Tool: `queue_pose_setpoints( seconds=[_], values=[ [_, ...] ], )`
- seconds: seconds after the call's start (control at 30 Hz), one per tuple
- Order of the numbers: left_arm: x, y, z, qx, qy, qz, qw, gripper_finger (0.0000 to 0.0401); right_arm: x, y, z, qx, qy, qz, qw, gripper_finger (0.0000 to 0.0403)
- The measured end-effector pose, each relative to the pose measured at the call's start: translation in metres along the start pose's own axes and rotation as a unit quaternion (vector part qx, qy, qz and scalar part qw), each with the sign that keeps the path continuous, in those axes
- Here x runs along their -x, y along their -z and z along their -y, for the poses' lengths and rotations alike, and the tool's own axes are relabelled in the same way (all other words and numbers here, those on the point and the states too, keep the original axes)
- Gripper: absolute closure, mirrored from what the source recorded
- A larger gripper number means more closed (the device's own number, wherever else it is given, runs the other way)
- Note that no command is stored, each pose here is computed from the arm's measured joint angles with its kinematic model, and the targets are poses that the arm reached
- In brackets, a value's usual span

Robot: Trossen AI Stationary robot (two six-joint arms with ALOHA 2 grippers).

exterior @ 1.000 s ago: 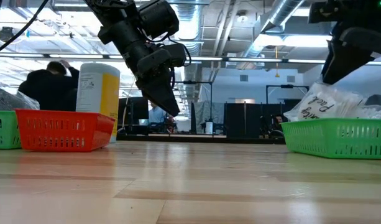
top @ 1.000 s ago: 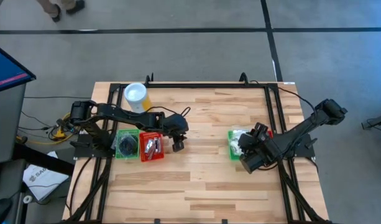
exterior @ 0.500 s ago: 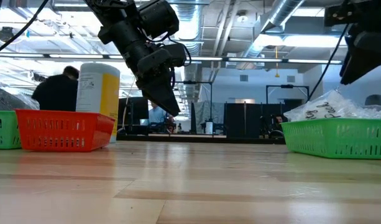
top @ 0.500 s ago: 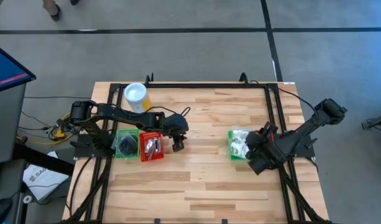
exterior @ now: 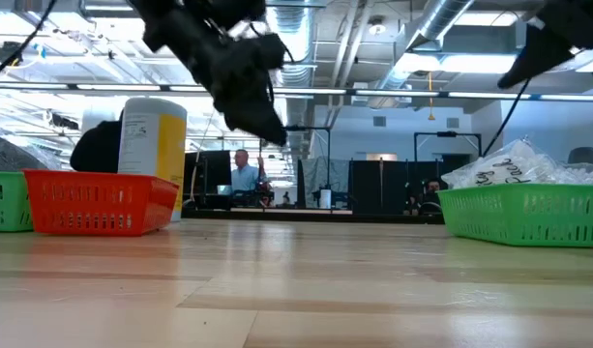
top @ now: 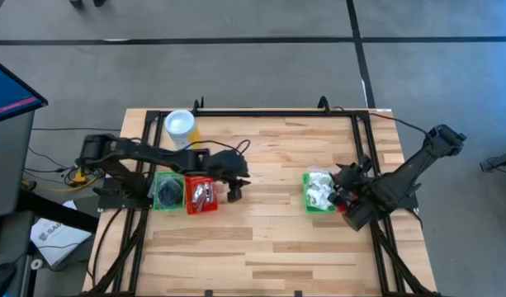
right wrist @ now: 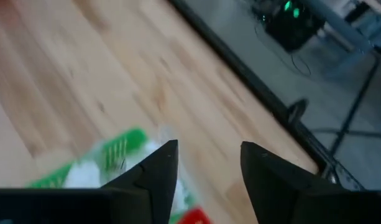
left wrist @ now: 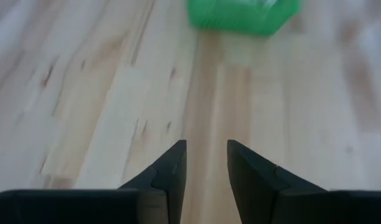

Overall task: Pick & Place Travel size toiletries
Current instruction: Return to Home Position

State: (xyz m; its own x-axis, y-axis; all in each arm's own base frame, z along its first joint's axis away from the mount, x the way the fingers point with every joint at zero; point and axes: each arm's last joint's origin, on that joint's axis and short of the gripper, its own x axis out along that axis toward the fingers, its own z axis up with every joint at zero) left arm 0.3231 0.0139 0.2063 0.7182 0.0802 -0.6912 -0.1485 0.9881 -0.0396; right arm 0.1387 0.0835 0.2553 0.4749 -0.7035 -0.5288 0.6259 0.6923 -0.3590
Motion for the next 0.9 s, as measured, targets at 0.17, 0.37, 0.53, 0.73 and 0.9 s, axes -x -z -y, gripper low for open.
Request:
queue_pose_setpoints(
  seconds=[0.17, 0.37, 0.53, 0.73, 0.9],
  values=[
    [0.029, 0.007, 0.003, 0.000, 0.011, 0.081, 0.997, 0.0293, 0.001, -0.001, 0.014, -0.036, -0.021, 0.069, 0.997, 0.0261],
    [0.069, 0.024, -0.004, 0.010, -0.011, 0.157, 0.988, 0.0293, -0.003, 0.001, 0.027, -0.056, -0.029, 0.129, 0.990, 0.0279],
    [0.091, 0.036, -0.007, 0.016, -0.007, 0.225, 0.974, 0.0293, -0.008, 0.009, 0.042, -0.078, -0.030, 0.140, 0.987, 0.0284],
    [0.108, 0.051, -0.010, -0.004, -0.012, 0.254, 0.967, 0.0293, -0.008, 0.014, 0.056, -0.107, -0.040, 0.179, 0.977, 0.0284],
    [0.113, 0.058, -0.011, 0.002, -0.015, 0.291, 0.957, 0.0293, -0.004, 0.012, 0.063, -0.125, -0.055, 0.208, 0.969, 0.0285]
  ],
)
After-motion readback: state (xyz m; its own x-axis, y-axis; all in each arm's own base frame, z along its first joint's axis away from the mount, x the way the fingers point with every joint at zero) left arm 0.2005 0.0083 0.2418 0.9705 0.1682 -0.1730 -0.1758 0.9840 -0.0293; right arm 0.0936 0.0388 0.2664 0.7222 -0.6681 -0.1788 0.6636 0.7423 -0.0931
